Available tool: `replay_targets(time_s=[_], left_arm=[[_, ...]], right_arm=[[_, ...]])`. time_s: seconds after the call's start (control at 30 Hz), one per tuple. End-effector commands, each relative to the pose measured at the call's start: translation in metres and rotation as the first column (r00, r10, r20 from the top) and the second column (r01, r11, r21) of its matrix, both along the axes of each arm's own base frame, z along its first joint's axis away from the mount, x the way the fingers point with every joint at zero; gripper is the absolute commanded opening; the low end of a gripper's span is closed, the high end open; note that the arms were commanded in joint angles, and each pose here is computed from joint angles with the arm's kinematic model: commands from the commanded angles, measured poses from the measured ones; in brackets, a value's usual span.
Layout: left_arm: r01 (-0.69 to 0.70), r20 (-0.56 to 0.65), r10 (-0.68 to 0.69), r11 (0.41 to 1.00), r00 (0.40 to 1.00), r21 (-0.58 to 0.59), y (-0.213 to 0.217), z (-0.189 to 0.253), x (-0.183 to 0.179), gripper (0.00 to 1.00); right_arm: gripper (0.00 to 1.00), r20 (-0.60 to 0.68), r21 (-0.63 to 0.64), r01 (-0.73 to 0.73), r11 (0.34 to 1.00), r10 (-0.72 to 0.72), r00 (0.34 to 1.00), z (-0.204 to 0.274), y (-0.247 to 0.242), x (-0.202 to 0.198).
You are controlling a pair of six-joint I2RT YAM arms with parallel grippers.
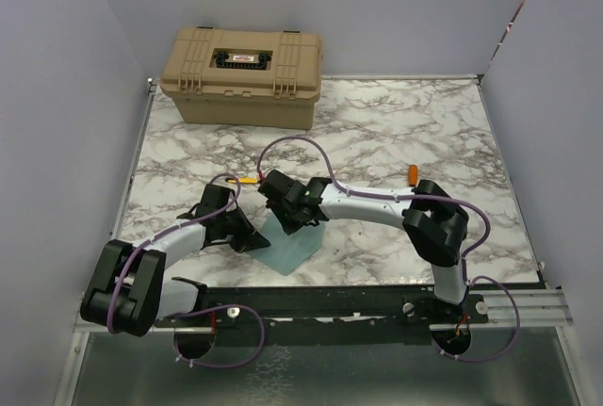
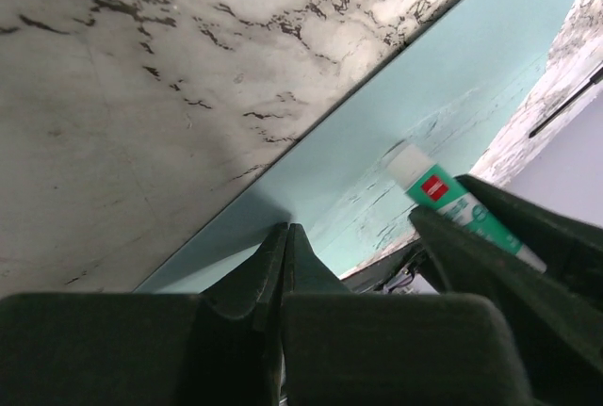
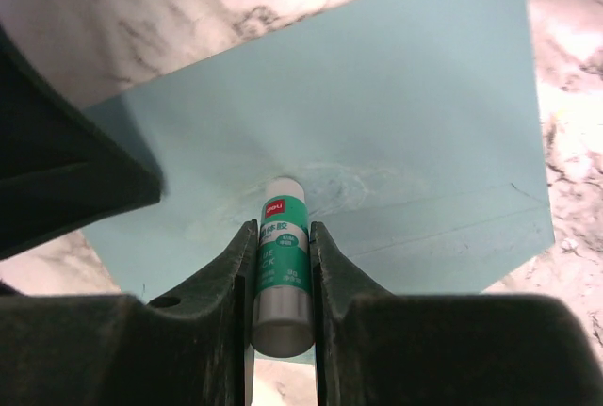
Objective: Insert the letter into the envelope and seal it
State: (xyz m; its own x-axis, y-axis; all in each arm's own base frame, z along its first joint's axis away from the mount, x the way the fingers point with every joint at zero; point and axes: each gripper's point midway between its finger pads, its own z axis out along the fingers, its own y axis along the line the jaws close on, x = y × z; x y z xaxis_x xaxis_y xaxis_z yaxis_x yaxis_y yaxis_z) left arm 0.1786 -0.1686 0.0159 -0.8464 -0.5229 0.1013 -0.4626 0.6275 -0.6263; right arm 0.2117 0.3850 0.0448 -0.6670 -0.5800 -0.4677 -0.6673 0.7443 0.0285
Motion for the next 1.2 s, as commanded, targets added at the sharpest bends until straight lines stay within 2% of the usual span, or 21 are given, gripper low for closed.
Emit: replay_targets(time_s=[0.0,0.1,0.17,0.33,0.6,0.73,0.87,1.17], left_arm=[[-0.035,-0.019,0.037,0.993,0.999,0.112,0.017,-0.021,-0.002,0.00],[-0.030,-0.020,0.033,0.993,0.999,0.115,0.017,-0.021,-0.001,0.00],[-0.031,-0.020,0.034,0.993,0.999,0.114,0.017,-0.021,0.000,0.00],[-0.035,-0.021,0.037,0.993,0.999,0.110,0.016,-0.022,0.002,0.00],[-0.049,-0.052,0.054,0.994,0.997,0.098,0.015,-0.029,-0.001,0.00],[-0.054,-0.048,0.059,0.994,0.997,0.096,0.014,-0.028,0.000,0.00],[-0.056,-0.048,0.061,0.994,0.997,0.097,0.015,-0.029,0.000,0.00],[-0.055,-0.047,0.060,0.994,0.997,0.091,0.015,-0.029,-0.004,0.00]], right_arm=[[0.00,0.065,-0.066,0.142,0.988,-0.138,0.988,-0.015,-0.026,0.030],[0.00,0.065,-0.100,0.193,0.976,-0.187,0.980,-0.016,-0.039,0.037],[0.00,0.056,-0.095,0.173,0.980,-0.168,0.984,-0.013,-0.038,0.037],[0.01,-0.001,0.015,-0.032,0.999,0.032,0.999,-0.009,-0.003,0.010],[0.01,-0.073,0.074,-0.191,0.979,0.196,0.978,-0.015,0.026,-0.037],[0.00,-0.097,0.050,-0.176,0.983,0.180,0.979,-0.022,0.012,-0.045],[0.00,-0.051,-0.012,-0.148,0.989,0.148,0.988,-0.024,-0.010,-0.036],[0.00,-0.003,-0.053,-0.031,0.998,0.031,1.000,-0.029,-0.034,0.010]])
